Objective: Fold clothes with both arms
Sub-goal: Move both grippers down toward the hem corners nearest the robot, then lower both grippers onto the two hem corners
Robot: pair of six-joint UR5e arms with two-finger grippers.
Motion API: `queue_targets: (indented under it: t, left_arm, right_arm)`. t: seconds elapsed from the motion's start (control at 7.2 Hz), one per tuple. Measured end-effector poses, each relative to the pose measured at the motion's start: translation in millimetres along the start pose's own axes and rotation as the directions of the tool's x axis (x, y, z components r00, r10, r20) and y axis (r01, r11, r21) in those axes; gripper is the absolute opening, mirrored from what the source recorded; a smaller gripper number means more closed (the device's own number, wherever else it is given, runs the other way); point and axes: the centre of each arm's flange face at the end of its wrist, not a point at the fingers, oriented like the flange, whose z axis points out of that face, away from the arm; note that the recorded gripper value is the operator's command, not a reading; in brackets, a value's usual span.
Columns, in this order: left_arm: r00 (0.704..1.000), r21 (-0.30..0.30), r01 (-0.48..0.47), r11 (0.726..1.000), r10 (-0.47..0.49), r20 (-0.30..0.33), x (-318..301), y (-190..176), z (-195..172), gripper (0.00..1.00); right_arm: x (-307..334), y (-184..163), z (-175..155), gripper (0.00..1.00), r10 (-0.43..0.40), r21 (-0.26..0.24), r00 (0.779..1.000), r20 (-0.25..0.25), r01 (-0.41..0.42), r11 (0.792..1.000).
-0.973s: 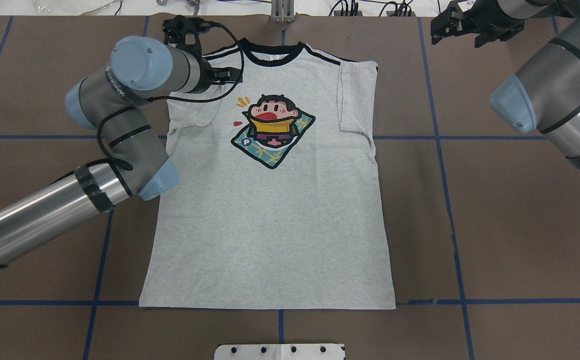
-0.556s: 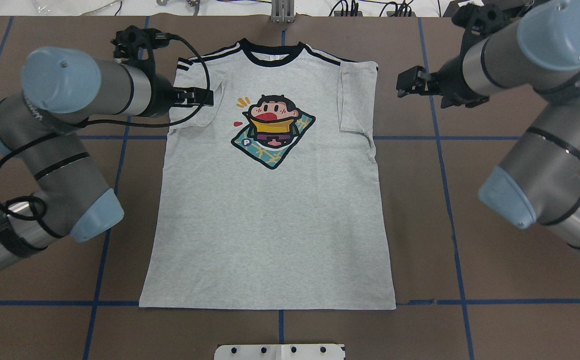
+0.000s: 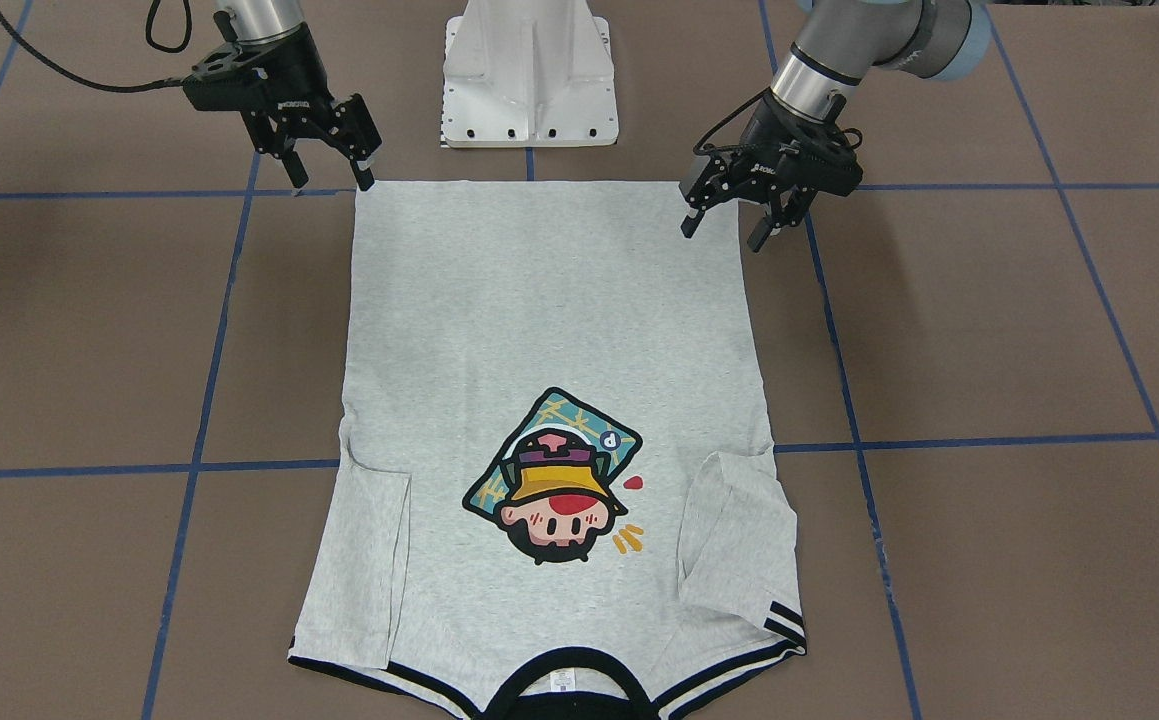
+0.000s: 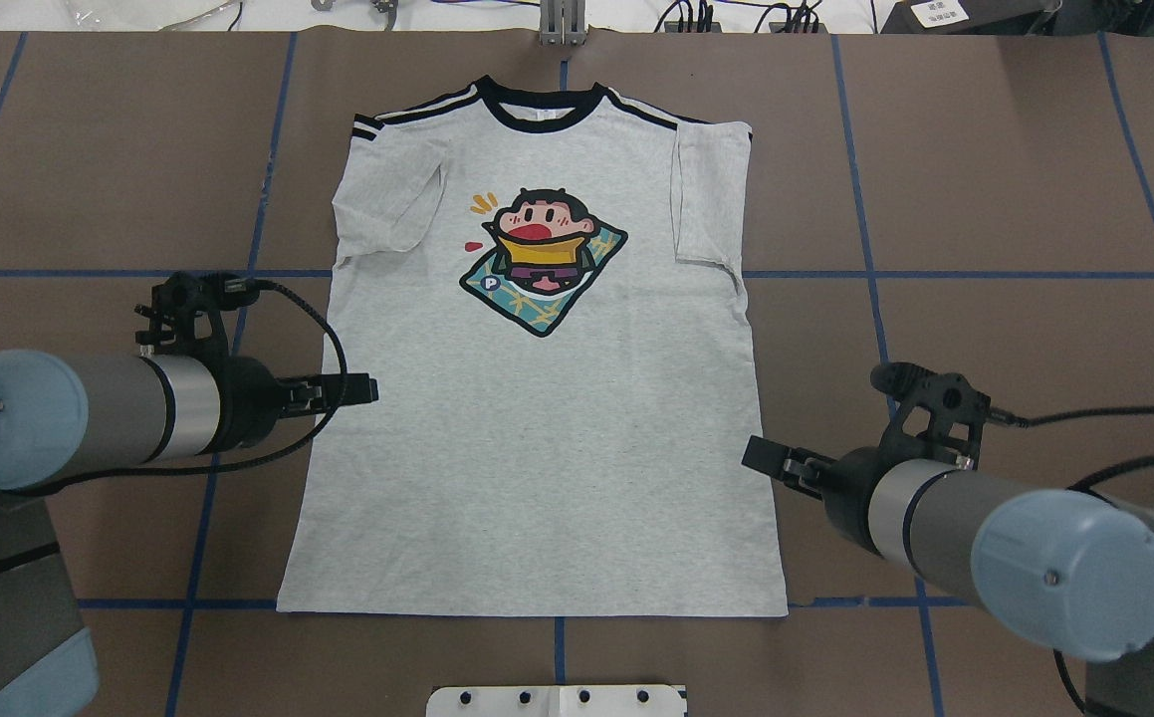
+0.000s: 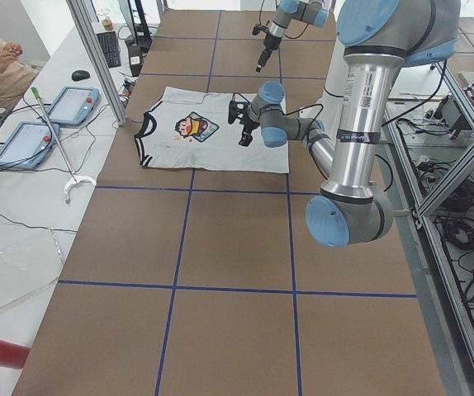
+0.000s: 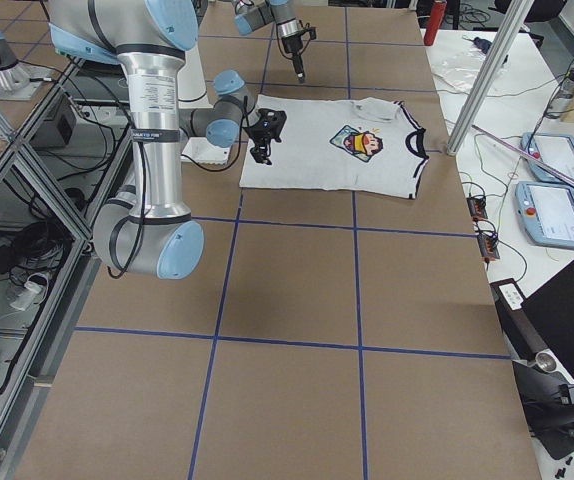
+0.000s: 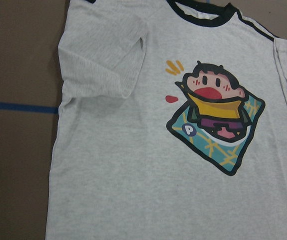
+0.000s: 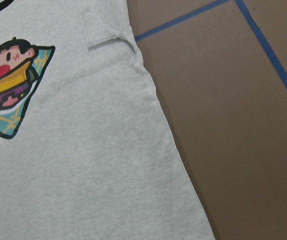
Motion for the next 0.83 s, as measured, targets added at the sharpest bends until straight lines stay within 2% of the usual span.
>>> queue_targets:
  t: [0.14, 0.42, 0.56, 0.83]
  left_arm:
    - [0.998, -0.018, 0.055, 0.998, -0.055, -0.013, -19, 44, 5, 0.73]
    - [0.992, -0.058, 0.127, 0.990, -0.127, 0.015, -44, 112, 12, 0.73]
    - [0.991, -0.070, 0.130, 0.989, -0.127, 0.041, -56, 132, 15, 0.73]
    - [0.990, -0.078, 0.119, 0.990, -0.113, 0.087, -72, 147, 26, 0.73]
  right_arm:
    - [4, 29, -2, 0.96, 0.018, 0.010, 1.000, 0.011, -0.018, 1.000]
    - [8, 50, -3, 0.98, 0.033, 0.019, 0.999, 0.021, -0.033, 0.999]
    - [8, 52, -3, 0.98, 0.034, 0.021, 0.999, 0.022, -0.035, 0.999]
    - [7, 53, -2, 0.98, 0.035, 0.020, 0.999, 0.024, -0.036, 0.999]
